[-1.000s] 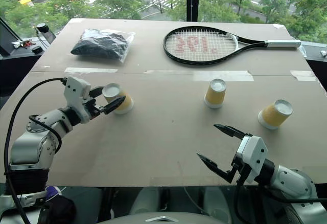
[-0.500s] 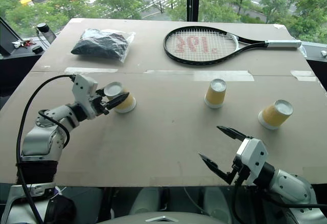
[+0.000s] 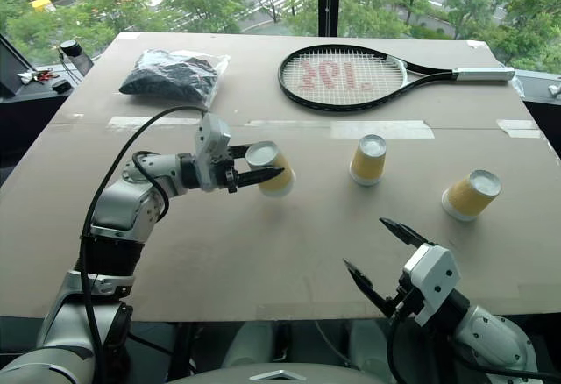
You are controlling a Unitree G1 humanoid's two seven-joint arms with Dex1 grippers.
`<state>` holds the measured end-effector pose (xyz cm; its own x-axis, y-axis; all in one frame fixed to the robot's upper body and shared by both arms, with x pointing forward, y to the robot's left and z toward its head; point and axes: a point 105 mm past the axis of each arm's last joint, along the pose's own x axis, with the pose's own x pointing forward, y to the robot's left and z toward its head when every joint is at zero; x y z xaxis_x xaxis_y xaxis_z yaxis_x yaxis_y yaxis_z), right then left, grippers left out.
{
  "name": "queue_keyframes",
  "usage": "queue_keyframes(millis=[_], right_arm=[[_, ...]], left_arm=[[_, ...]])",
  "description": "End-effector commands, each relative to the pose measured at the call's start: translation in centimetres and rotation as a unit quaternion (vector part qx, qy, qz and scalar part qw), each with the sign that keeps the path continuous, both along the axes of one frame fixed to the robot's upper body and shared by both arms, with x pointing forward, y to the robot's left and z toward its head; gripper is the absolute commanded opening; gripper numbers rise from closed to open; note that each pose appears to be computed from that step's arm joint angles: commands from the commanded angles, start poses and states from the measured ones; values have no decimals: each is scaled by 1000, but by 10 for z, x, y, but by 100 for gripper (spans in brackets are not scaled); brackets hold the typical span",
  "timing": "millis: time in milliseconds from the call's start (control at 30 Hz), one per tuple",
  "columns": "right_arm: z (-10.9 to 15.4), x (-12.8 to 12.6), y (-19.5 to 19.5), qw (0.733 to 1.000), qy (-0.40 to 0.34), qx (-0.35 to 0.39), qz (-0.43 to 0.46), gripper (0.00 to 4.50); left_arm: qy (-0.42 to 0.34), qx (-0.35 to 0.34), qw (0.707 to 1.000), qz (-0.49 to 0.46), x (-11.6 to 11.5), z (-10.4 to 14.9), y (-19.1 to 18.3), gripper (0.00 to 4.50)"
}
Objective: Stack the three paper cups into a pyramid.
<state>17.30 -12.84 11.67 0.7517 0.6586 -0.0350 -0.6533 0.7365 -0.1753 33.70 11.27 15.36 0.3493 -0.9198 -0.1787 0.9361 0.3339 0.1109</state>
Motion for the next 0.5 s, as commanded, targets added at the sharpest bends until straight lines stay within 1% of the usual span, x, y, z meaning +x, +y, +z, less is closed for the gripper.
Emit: queue_keyframes(millis=[33, 267, 500], right_arm=[[14, -6, 0, 999, -32, -3, -13, 450], [12, -12, -2, 999, -28, -6, -34, 450], [12, -14, -3, 999, -27, -7, -41, 450]], left_arm=[[-22, 15, 999, -32, 1, 2, -9, 249], [-40, 32, 998, -35, 11, -14, -18, 249], [-46, 30, 998, -29, 17, -18, -22, 249]])
